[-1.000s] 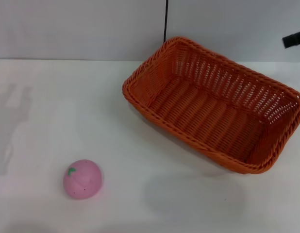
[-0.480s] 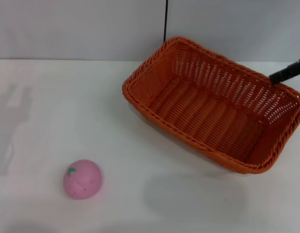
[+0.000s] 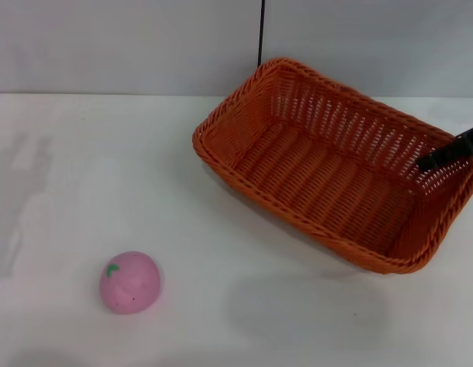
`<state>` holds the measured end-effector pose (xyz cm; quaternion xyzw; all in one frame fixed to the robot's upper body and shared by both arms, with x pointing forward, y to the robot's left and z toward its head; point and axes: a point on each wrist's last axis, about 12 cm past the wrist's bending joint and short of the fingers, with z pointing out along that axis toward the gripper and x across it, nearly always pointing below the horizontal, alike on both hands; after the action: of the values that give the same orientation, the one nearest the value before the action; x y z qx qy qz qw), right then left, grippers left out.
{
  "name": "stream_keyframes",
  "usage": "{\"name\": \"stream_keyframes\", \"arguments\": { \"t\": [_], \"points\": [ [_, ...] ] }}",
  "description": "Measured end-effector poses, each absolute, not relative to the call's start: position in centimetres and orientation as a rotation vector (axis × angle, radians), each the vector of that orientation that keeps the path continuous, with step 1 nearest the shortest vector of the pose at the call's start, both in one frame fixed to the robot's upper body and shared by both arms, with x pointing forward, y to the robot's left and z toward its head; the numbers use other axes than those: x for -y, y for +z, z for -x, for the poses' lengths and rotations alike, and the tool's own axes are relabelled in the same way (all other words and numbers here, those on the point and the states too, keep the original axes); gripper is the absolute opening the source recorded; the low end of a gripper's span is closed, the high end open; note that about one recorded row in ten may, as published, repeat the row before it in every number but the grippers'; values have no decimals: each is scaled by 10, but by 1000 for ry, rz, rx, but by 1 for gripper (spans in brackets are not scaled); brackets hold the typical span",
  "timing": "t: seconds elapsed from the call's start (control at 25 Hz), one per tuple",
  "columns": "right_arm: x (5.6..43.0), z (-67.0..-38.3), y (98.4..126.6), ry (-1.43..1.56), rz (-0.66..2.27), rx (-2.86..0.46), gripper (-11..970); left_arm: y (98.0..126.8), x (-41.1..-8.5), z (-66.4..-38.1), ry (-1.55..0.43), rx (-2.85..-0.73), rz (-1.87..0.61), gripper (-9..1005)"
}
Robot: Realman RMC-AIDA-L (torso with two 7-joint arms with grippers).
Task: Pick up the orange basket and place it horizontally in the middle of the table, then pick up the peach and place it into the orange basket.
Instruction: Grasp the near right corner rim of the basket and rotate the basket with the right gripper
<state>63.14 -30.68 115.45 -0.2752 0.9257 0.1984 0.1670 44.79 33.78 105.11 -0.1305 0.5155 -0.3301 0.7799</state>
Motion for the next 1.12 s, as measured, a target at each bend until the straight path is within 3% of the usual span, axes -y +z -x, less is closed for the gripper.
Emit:
{"name": "stream_keyframes", "arguments": {
  "t": [0.16,0.6,0.8,1.0,1.12],
  "points": [
    [302,-630,1151,557,821,-2630,767,1051,-338,-448,-714,-1117,283,510],
    [298,-630,1152,555,857,-2623,537,1050,-338,-448,-714,-1122,283,510],
    [301,-630,1156,554,853,-2611,294,1050,-338,-448,-713,-1122,284,509],
    [305,-629,1170,553,875,-2569,145,1050,-338,-449,-713,-1124,285,509],
    [305,-628,1182,524,913,-2517,145,1050,-338,-449,-712,-1125,286,509]
  ]
}}
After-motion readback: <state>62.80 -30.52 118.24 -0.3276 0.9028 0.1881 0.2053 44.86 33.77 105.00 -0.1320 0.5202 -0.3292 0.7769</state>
